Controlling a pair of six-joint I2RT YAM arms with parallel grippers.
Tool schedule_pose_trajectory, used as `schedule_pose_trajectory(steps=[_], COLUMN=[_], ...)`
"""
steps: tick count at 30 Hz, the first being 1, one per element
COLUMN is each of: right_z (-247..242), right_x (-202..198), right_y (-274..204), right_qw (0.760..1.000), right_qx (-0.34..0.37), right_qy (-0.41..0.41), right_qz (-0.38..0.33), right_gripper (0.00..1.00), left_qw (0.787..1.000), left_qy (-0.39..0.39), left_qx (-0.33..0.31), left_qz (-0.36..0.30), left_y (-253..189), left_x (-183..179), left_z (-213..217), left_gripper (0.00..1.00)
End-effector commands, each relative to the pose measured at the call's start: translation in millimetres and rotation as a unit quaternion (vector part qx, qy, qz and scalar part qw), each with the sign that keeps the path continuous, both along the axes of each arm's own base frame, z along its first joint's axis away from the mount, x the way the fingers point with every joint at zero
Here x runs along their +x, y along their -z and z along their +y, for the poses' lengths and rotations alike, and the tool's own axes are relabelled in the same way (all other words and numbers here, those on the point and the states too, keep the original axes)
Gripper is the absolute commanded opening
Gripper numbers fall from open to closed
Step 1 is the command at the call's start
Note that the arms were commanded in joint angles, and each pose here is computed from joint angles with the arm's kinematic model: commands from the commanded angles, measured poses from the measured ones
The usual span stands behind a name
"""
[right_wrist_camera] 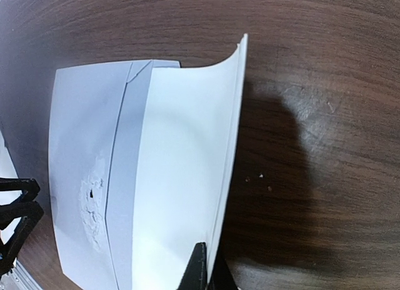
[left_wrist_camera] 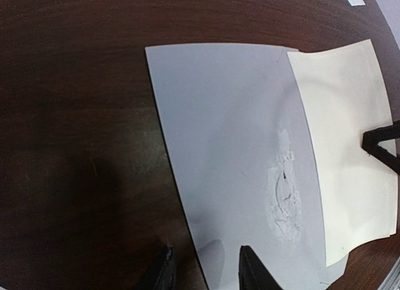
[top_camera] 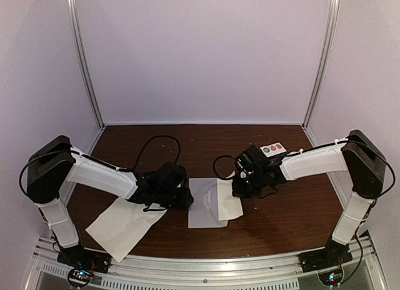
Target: Place the letter into the envelope and seal it
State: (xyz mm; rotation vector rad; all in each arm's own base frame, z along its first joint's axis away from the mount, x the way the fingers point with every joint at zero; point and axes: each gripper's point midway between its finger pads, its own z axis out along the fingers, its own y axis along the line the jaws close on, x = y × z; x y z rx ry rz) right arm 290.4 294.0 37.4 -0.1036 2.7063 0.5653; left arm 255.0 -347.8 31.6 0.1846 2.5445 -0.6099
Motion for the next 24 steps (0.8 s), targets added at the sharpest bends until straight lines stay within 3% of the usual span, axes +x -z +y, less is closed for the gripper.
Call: schedule_pose_trajectory(steps=[1, 24], right_z=[0, 17], right_x=[0, 4], right_y=[7, 13], right_qw=[1.000, 0.999], right_qx=[0.001, 0.024], right_qy=[-0.004, -0.008], right_qz=[0.007, 0.021], right_gripper=[0.00, 0.00], left_qw=[1.000, 0.999], left_qy=[0.004, 0.019], left_qx=[-0.008, -0.002], left_qz=[0.022, 0.041], left_y=[12, 30], left_x=[-5, -11], left_z=[-2, -6], left_gripper=[0.36, 0.32])
